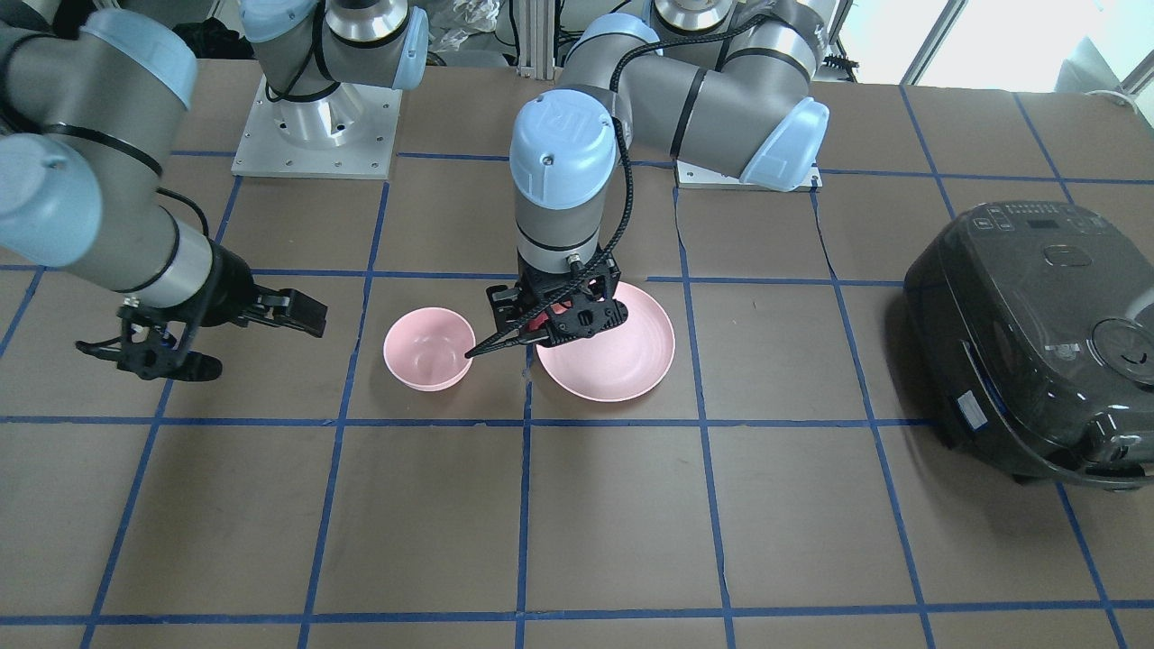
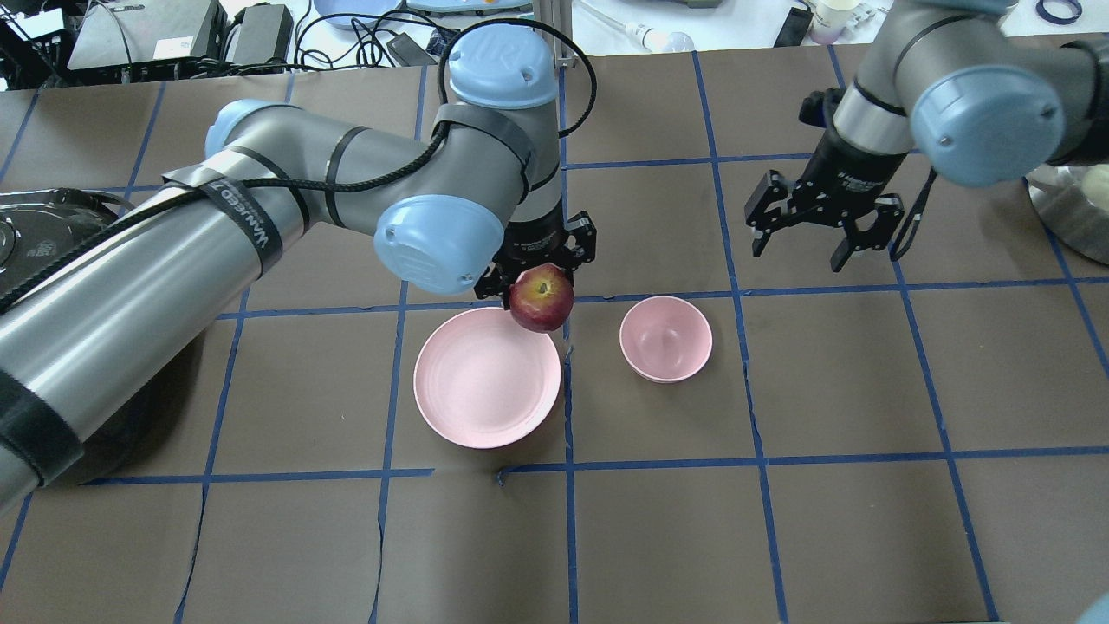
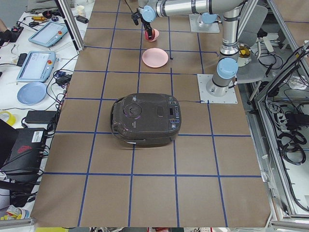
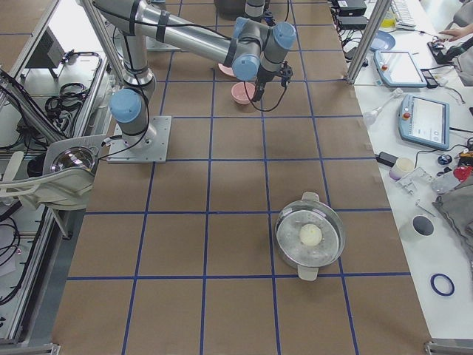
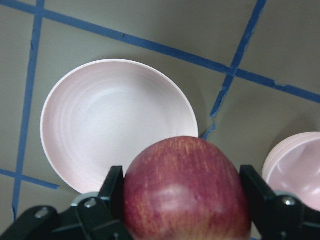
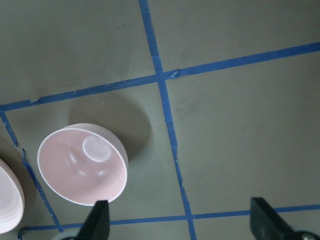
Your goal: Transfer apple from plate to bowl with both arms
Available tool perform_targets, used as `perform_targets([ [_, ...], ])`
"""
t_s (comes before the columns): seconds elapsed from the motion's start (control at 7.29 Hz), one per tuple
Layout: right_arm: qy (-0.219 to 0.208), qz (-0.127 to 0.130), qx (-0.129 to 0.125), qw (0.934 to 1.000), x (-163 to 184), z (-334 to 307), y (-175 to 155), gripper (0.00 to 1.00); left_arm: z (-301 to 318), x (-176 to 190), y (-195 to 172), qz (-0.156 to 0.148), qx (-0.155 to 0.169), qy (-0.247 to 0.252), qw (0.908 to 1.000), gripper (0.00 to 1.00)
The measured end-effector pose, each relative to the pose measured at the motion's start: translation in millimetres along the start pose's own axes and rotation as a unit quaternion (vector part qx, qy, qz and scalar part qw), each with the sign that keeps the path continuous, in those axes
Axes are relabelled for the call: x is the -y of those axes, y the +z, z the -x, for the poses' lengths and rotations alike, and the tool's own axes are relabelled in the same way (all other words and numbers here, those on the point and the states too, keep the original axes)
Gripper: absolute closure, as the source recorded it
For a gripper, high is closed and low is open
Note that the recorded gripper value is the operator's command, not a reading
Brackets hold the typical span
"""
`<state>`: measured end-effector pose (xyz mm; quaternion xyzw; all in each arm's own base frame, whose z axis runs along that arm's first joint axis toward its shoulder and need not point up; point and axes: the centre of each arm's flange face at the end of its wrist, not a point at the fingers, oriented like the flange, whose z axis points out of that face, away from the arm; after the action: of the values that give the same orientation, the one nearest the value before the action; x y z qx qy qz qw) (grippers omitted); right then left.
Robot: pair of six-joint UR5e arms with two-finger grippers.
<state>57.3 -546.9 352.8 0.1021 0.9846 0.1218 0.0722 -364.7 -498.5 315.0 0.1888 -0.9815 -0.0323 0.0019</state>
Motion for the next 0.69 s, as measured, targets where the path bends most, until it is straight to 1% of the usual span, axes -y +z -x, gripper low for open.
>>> perform_targets([
  [0.14, 0.003, -0.003, 0.002, 1.0, 1, -18, -20, 0.0, -20, -12, 12, 0.0, -0.017, -0.022, 0.9996, 0.89],
  [0.41, -0.021, -0.022, 0.005, 0.9995, 8, -44, -35, 0.0, -58, -29, 38, 0.015, -0.058, -0.078, 0.9951, 0.89],
  [0.55, -0.026, -0.033, 0.005, 0.9991, 11, -49, -39, 0.0, -71, -32, 48, 0.02, -0.068, -0.096, 0.9928, 0.89],
  [0.69, -0.026, -0.043, 0.003, 0.9987, 12, -51, -44, 0.0, -79, -35, 58, 0.025, -0.07, -0.103, 0.992, 0.89],
])
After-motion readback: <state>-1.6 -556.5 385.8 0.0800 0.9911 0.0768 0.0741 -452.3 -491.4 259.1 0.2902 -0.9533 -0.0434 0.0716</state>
